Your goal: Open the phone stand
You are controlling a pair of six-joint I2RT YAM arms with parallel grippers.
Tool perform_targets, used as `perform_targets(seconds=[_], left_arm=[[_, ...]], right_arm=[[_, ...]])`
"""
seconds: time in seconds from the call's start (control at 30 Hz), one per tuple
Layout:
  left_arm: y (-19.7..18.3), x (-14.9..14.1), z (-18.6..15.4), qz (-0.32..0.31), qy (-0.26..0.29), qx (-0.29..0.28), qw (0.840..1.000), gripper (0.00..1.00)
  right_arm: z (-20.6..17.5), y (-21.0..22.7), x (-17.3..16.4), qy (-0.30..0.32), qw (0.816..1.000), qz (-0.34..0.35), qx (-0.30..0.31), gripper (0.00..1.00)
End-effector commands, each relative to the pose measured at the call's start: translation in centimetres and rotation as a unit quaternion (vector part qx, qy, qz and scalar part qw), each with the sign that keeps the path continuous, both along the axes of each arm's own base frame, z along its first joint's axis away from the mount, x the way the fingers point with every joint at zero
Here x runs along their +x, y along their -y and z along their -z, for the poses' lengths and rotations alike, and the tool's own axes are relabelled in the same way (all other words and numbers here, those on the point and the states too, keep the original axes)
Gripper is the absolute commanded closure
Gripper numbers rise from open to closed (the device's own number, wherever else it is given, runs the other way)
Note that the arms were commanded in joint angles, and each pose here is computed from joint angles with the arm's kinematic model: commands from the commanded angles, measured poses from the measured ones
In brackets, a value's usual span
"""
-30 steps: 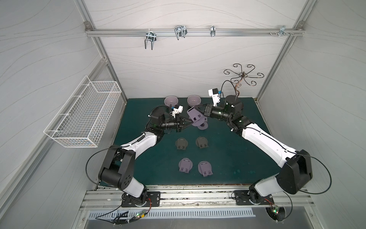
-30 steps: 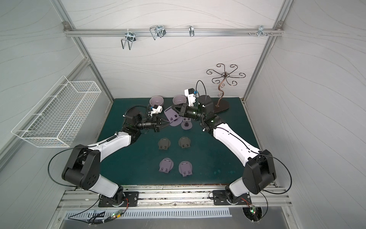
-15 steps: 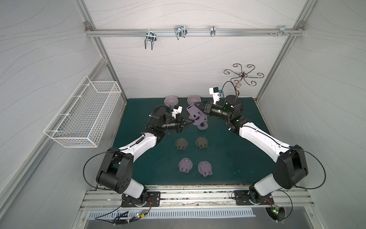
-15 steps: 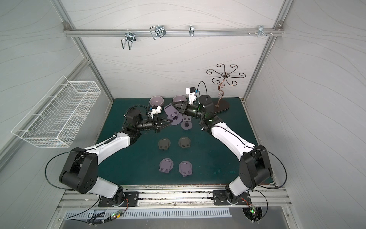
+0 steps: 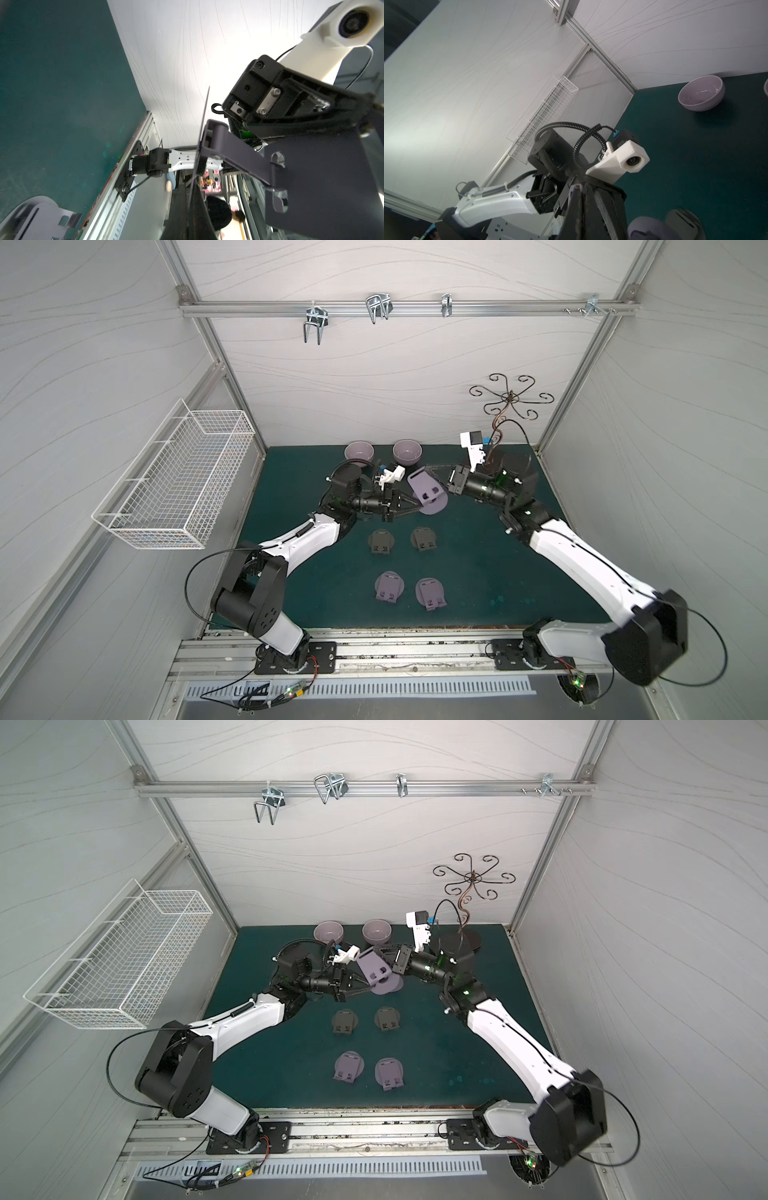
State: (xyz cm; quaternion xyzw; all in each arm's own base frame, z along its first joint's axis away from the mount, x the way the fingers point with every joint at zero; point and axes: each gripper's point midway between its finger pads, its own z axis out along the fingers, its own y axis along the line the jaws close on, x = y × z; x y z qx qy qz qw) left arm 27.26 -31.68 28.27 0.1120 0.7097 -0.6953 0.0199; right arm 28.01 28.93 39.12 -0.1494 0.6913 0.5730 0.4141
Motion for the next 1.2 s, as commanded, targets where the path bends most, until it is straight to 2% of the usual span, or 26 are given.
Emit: perform_targets(seconds=[0.0,0.1,0.13,0.2,0.27,0.33,0.37,0.53,0.63,0.77,0.8,0.87,0.97,1.17], left_arm=[[-0.1,-3.2,1.3,0.071,-0.048,0.018,0.996,1.00],[0.0,-3.2,0.5,0.078,-0.028,0.009,0.996,1.00],[0.0,-3.3,0.0,0.083,-0.016,0.005,0.996,1.00],[-0.1,-3.6,-1.0,0.092,0.011,-0.005,0.996,1.00],[-0.3,-4.3,-2.4,0.105,0.049,-0.018,0.993,1.00],[-0.6,-5.1,-2.9,0.113,0.064,-0.019,0.991,1.00],[-0.7,-5.4,-3.2,0.115,0.073,-0.019,0.991,1.00],[-1.0,-5.9,-3.3,0.120,0.082,-0.016,0.989,1.00],[-1.1,-6.1,-3.7,0.121,0.090,-0.020,0.988,1.00],[-1.1,-6.2,-3.9,0.121,0.094,-0.021,0.988,1.00],[-1.1,-6.1,-3.8,0.121,0.093,-0.021,0.988,1.00],[-1.0,-6.0,-3.6,0.120,0.089,-0.019,0.989,1.00],[-0.9,-5.7,-3.3,0.119,0.083,-0.016,0.989,1.00],[-0.7,-5.4,-3.0,0.118,0.078,-0.014,0.990,1.00]], right_arm=[[-4.7,2.6,-1.4,0.144,0.988,0.056,-0.030,1.00],[-5.1,2.4,-2.9,0.143,0.989,0.011,-0.022,0.99],[-5.0,2.2,-3.5,0.137,0.990,-0.007,-0.024,0.91],[-5.0,1.8,-4.4,0.131,0.990,-0.035,-0.027,0.91],[-4.6,1.7,-4.9,0.115,0.991,-0.053,-0.040,0.80],[-4.6,1.9,-5.3,0.104,0.991,-0.064,-0.049,0.57],[-4.6,2.0,-5.6,0.101,0.991,-0.071,-0.051,0.50],[-3.7,1.9,-6.5,0.076,0.989,-0.110,-0.057,0.33],[-2.7,2.9,-6.3,0.051,0.990,-0.112,-0.063,0.27],[-2.1,4.9,-5.3,0.014,0.992,-0.116,-0.056,0.24],[-1.9,5.0,-5.3,0.005,0.991,-0.122,-0.054,0.26],[-1.7,4.6,-5.5,-0.008,0.989,-0.142,-0.047,0.36],[-1.2,3.5,-6.4,-0.030,0.981,-0.188,-0.037,0.43],[1.1,2.0,-7.5,-0.060,0.973,-0.218,-0.055,0.46]])
